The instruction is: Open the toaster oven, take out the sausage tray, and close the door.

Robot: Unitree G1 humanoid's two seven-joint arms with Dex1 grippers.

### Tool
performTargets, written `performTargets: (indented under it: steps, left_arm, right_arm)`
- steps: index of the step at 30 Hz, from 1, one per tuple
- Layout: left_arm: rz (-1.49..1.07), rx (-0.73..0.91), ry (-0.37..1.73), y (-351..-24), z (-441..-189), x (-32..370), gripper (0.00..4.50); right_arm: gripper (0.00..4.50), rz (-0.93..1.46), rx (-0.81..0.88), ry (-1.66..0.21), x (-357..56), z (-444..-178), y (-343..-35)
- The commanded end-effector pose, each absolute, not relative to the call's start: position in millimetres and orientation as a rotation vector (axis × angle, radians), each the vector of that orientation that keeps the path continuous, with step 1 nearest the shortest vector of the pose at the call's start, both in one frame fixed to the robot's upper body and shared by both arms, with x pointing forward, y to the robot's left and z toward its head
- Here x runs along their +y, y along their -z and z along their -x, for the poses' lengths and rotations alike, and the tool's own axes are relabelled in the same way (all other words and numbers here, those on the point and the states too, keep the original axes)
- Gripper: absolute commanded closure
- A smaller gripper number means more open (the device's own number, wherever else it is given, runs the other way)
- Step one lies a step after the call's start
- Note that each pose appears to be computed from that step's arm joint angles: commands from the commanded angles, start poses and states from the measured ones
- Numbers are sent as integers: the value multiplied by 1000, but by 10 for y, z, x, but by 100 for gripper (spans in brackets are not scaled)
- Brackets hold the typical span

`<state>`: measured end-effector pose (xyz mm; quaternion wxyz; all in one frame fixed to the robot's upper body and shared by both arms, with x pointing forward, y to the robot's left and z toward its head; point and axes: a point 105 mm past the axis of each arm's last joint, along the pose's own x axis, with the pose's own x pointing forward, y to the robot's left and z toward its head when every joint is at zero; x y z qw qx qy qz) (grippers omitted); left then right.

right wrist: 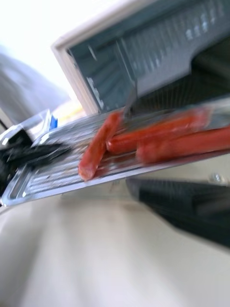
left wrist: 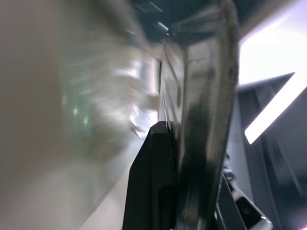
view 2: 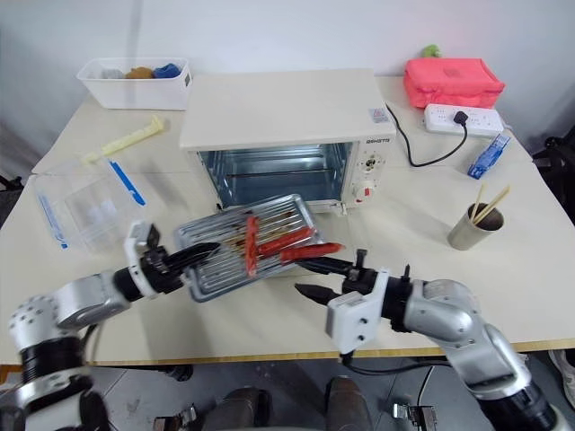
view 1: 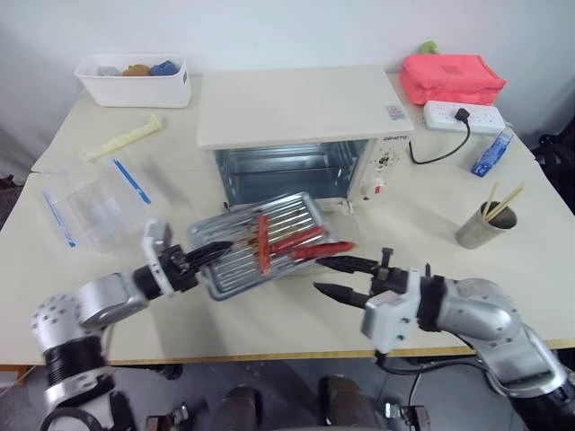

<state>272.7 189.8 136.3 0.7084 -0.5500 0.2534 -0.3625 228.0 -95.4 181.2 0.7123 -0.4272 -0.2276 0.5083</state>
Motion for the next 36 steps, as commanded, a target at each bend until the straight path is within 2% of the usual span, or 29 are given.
performTargets:
  steps: [1,2,8,14,16,18,19,20,29,32,36]
  left_arm:
    - [1250,385,878,-1603,-2533,2065,450]
    - [1256,361,867,-1596,-2484,2107,450]
    - [1296,201,745,-1486,-2034,2336,450]
    - [1359,35,529,-1344,-1645,2530,450]
    - [1375,-40,478,-1343,-1573,2563,450]
    - [1388,-102,448,-1354,-1537,2558,450]
    - [1401,-136,431,-1357,-1518,2546,450]
    - [1411,-164,416,-1359,-1506,2532,450]
    - [1511,-395,252,-1334,-1409,2539,450]
    - [1551,-423,215,-1286,-1430,2540,450]
    - [1563,-424,229,-1326,-1534,2507,450]
  right_arm:
    - [99,876,-441,-1154,-1189,-2231,-1868]
    - [63,872,-407,-1166,-1249,-2230,-1826]
    - [63,742,-213,-1047,-1707,-2477,-1609]
    - [254,686,-67,-953,-2087,-2701,-1341]
    - [330,673,-51,-919,-2159,-2783,-1300]
    - [388,656,-42,-899,-2194,-2839,-1268]
    - [434,653,-37,-888,-2208,-2872,-1238]
    - [448,647,-24,-887,-2213,-2894,-1199]
    - [448,529,43,-921,-2038,-3066,-939]
    - [448,484,-37,-951,-1885,-3140,-1008]
    - [448,340,-75,-1089,-1735,-3070,-1079]
